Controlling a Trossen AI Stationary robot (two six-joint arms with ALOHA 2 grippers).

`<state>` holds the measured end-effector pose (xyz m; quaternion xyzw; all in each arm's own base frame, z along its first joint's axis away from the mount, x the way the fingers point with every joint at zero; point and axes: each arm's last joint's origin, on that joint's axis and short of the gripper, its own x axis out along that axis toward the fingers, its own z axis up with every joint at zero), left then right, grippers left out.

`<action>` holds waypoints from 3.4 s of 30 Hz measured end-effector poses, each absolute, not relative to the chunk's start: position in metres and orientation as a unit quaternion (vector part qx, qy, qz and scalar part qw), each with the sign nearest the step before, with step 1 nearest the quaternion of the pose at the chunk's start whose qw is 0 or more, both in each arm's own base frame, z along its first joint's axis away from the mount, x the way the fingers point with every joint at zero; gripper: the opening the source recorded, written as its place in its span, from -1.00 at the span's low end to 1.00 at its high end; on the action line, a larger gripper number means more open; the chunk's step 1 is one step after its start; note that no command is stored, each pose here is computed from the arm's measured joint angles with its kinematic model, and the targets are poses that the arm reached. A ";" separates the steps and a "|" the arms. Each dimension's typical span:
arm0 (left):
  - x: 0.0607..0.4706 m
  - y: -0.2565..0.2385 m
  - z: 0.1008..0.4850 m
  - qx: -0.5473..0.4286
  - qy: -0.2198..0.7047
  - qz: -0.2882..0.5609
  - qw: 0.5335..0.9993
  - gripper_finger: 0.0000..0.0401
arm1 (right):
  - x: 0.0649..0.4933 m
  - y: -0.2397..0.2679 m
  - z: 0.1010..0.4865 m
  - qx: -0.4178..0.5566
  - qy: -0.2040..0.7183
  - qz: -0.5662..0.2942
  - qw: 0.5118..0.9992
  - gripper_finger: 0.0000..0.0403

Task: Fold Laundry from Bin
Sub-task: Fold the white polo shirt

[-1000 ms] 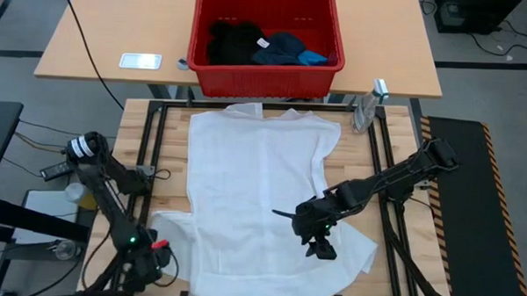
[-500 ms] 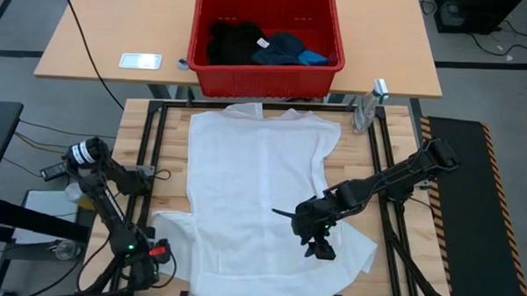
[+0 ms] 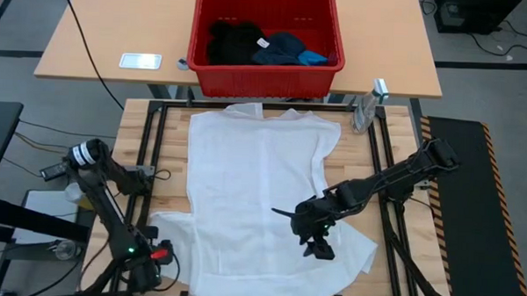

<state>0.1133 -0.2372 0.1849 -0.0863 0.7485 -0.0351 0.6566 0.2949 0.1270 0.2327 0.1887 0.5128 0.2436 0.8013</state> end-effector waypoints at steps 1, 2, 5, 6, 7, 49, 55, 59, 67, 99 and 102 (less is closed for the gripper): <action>0.116 -0.237 0.196 -0.087 0.733 -0.034 0.674 -0.99 | 0.297 0.127 0.236 0.185 0.507 0.232 0.810 -0.04; 0.119 -0.237 0.208 -0.093 0.708 -0.038 0.699 -0.99 | 0.299 0.128 0.240 0.176 0.494 0.218 0.823 -0.07; 0.130 -0.240 0.242 -0.105 0.619 -0.056 0.777 -0.99 | 0.308 0.134 0.253 0.130 0.426 0.185 0.876 -0.16; 0.133 -0.239 0.248 -0.098 0.602 -0.055 0.790 -0.99 | 0.310 0.134 0.255 0.115 0.404 0.161 0.893 -0.19; 0.136 -0.239 0.251 -0.094 0.594 -0.057 0.797 -0.99 | 0.312 0.133 0.257 0.103 0.386 0.129 0.908 -0.21; 0.253 -0.175 0.275 -0.049 0.364 0.043 0.929 -1.00 | 0.521 -0.103 0.212 0.215 0.351 0.070 0.909 -0.31; 0.278 -0.173 0.256 -0.016 0.358 0.031 0.933 -1.00 | 0.498 -0.109 0.228 0.230 0.412 0.049 0.880 -0.31; 0.292 -0.178 0.249 -0.016 0.340 -0.001 0.940 -1.00 | 0.470 -0.103 0.265 0.236 0.448 0.047 0.861 -0.31; 0.309 -0.189 0.234 -0.011 0.319 -0.041 0.947 -1.00 | 0.430 -0.080 0.310 0.158 0.506 0.003 0.848 -0.31; 0.240 -0.122 0.249 0.027 0.506 -0.012 0.862 0.05 | 0.368 0.017 0.303 0.175 0.474 -0.011 0.863 -0.31; 0.211 -0.094 0.245 0.001 0.510 -0.007 0.860 -0.08 | 0.362 0.049 0.281 0.216 0.450 0.004 0.867 -0.31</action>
